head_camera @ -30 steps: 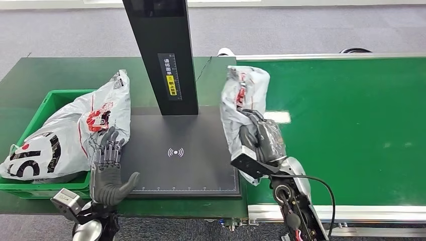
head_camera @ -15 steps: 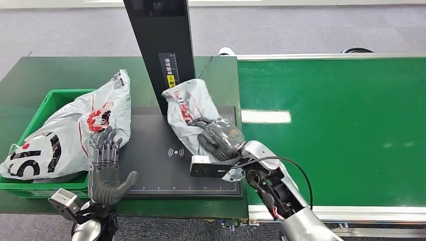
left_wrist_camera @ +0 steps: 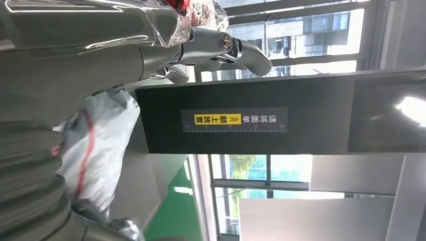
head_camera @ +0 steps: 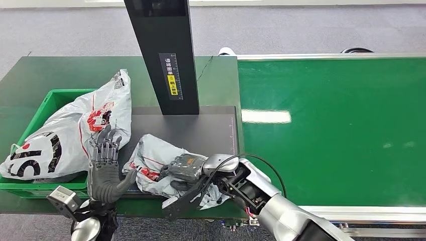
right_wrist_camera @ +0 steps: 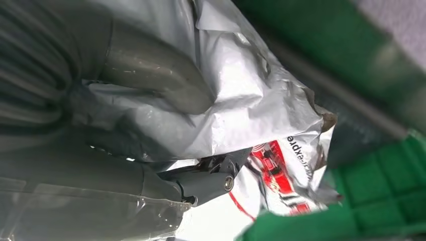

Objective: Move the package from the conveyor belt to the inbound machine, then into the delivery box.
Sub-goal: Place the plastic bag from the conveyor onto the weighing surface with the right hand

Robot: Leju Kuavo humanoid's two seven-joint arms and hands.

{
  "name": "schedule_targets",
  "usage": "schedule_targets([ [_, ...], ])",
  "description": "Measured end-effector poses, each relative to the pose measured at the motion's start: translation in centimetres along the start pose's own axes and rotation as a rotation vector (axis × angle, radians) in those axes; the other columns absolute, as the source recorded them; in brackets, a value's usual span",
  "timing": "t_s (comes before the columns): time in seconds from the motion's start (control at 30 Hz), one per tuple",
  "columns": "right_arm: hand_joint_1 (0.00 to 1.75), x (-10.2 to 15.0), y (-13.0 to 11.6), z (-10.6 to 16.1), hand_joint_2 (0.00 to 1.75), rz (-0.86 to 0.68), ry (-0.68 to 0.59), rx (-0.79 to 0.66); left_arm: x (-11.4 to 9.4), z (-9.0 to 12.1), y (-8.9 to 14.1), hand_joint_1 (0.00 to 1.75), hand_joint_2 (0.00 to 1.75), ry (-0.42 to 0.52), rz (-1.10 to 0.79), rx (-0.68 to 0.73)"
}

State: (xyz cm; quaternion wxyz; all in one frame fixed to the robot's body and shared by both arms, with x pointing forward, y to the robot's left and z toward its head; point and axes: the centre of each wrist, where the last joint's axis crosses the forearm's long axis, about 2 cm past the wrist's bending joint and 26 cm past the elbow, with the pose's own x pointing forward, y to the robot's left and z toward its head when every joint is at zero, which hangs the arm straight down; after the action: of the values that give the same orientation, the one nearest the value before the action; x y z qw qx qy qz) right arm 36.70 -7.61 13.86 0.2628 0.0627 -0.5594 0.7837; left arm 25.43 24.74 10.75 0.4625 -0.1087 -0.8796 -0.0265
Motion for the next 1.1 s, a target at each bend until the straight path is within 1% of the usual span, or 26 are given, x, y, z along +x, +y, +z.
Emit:
schedule_targets([
  [0.07,1.74,0.0,0.3,-0.1,1.75,-0.008,-0.010,0.024,0.0,0.0,0.0,0.00,1.75,0.002,0.000,0.000],
  [0.2,0.01,0.2,0.9,-0.4,1.75,0.019,-0.018,0.030,0.0,0.2,0.0,0.00,1.75,0.009,0.000,0.000],
  [0.3,0.00,0.3,1.1,-0.5,1.75,0.091,0.009,-0.049,0.0,0.6,0.0,0.00,1.75,0.019,0.000,0.001],
  [0.4,0.00,0.4,1.1,-0.5,1.75,0.156,0.086,-0.152,0.1,1.2,-0.1,0.00,1.75,0.027,0.001,0.003],
  [0.5,0.00,0.3,1.2,-0.3,1.75,0.177,0.144,-0.236,0.2,1.6,-0.2,0.00,1.75,0.031,0.000,0.005],
  [0.6,0.00,0.2,1.3,0.1,1.75,0.124,0.164,-0.356,0.3,1.8,-0.2,0.00,1.75,0.034,-0.001,0.005],
  [0.73,0.00,0.4,1.5,1.2,1.75,-0.021,0.158,-0.565,0.5,2.2,-0.3,0.00,1.75,0.049,-0.010,-0.002],
  [0.8,0.00,0.3,1.5,1.9,1.75,-0.072,0.150,-0.638,0.6,2.2,-0.3,0.00,1.75,0.056,-0.014,-0.007],
  [0.93,0.00,0.3,1.6,3.0,1.75,-0.110,0.148,-0.714,0.7,2.2,-0.4,0.00,1.75,0.055,-0.017,-0.009],
  [1.1,0.00,0.3,1.6,3.6,1.75,-0.119,0.147,-0.749,0.8,2.2,-0.4,0.00,1.75,0.052,-0.017,-0.009],
])
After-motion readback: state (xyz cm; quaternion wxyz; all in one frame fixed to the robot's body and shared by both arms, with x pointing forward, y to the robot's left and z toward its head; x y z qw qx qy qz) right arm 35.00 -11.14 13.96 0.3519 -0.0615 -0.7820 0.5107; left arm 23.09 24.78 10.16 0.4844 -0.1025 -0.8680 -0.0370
